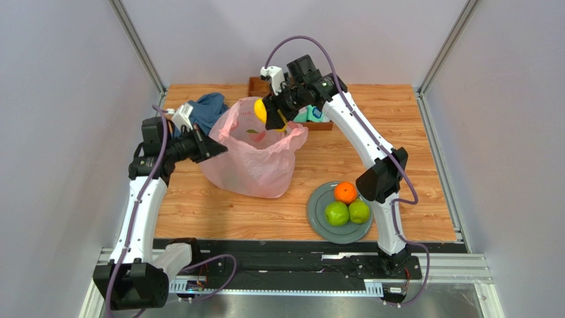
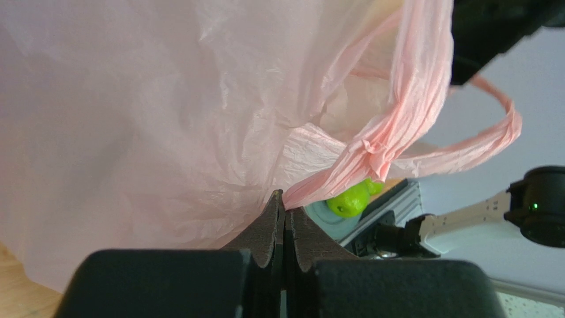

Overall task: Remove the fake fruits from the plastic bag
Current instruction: Take out the fake fruit from the plastic bag, then place the fake fruit on the plate.

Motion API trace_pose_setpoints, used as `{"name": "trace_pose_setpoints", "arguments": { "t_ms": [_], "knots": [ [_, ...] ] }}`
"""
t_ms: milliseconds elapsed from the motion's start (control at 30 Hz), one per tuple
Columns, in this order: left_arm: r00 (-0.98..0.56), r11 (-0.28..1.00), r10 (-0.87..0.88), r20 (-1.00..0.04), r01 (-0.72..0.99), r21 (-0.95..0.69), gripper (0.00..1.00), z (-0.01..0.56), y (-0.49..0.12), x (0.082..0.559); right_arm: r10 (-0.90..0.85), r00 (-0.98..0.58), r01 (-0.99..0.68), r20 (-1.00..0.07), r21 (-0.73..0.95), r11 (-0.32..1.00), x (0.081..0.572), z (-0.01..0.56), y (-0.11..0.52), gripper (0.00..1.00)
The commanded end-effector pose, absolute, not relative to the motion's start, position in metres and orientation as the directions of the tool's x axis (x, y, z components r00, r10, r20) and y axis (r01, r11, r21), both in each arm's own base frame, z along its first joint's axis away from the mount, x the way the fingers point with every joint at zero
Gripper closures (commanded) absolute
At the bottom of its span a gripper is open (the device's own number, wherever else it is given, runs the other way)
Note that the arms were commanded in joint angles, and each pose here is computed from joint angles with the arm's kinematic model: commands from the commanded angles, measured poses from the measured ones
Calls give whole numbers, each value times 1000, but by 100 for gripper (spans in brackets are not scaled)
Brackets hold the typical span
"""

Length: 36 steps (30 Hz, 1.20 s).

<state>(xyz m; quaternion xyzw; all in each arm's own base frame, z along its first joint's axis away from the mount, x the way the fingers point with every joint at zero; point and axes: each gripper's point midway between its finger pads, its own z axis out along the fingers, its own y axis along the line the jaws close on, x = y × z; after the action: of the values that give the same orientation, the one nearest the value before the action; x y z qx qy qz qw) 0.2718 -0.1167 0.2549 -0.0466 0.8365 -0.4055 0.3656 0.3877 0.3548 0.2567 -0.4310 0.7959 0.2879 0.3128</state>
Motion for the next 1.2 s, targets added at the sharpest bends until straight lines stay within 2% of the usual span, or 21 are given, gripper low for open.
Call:
{"name": "trace_pose_setpoints", "arguments": {
  "t_ms": [0, 133, 233, 300, 433, 533, 600, 633, 800, 867, 900, 1000, 1033, 1167],
  "knots": [
    [-587, 698, -410, -698, 290, -655, 100, 310, -102, 320, -341, -273, -945, -899, 185, 270, 325, 374, 365, 43],
    [-563, 700, -425, -708, 291, -652, 100, 326, -95, 346, -282, -200, -955, -938, 122, 272, 298, 414, 343, 42],
    [-578, 698, -429, -694, 275, -661, 100, 322, -92, 354, -265, -150, -937, -953, 52, 344, 284, 439, 314, 42],
    [-585, 700, -434, -685, 260, -666, 100, 318, -91, 353, -270, -180, -896, -946, 43, 443, 285, 436, 281, 43],
    [-602, 695, -457, -655, 217, -685, 100, 302, -89, 346, -361, -367, -746, -857, 40, 665, 306, 370, 200, 43],
    [-611, 688, -464, -641, 207, -695, 100, 296, -90, 343, -464, -557, -681, -689, 59, 730, 298, 293, 153, 43],
    [-612, 687, -466, -639, 205, -697, 100, 295, -90, 343, -551, -615, -722, -564, 121, 682, 273, 248, 143, 46],
    [-610, 688, -464, -642, 208, -695, 100, 295, -90, 342, -588, -584, -763, -559, 132, 633, 263, 240, 145, 46],
    [-610, 691, -462, -644, 207, -692, 100, 295, -89, 339, -799, -313, -898, -514, -115, 426, 290, 212, 129, 45],
    [-604, 701, -453, -656, 213, -681, 100, 295, -88, 336, -849, -228, -928, -476, -156, 337, 304, 206, 131, 45],
    [-604, 703, -452, -656, 212, -679, 100, 294, -88, 333, -873, -117, -951, -473, -200, 236, 310, 213, 138, 44],
    [-608, 703, -458, -649, 198, -683, 100, 287, -87, 327, -897, 30, -979, -441, -196, 63, 312, 207, 152, 42],
    [-607, 703, -460, -648, 196, -684, 100, 286, -87, 326, -900, 143, -973, -412, -225, -52, 311, 207, 162, 42],
    [-600, 705, -467, -650, 192, -683, 100, 284, -85, 321, -859, 414, -909, -302, -191, -371, 286, 179, 182, 41]
  ]
}}
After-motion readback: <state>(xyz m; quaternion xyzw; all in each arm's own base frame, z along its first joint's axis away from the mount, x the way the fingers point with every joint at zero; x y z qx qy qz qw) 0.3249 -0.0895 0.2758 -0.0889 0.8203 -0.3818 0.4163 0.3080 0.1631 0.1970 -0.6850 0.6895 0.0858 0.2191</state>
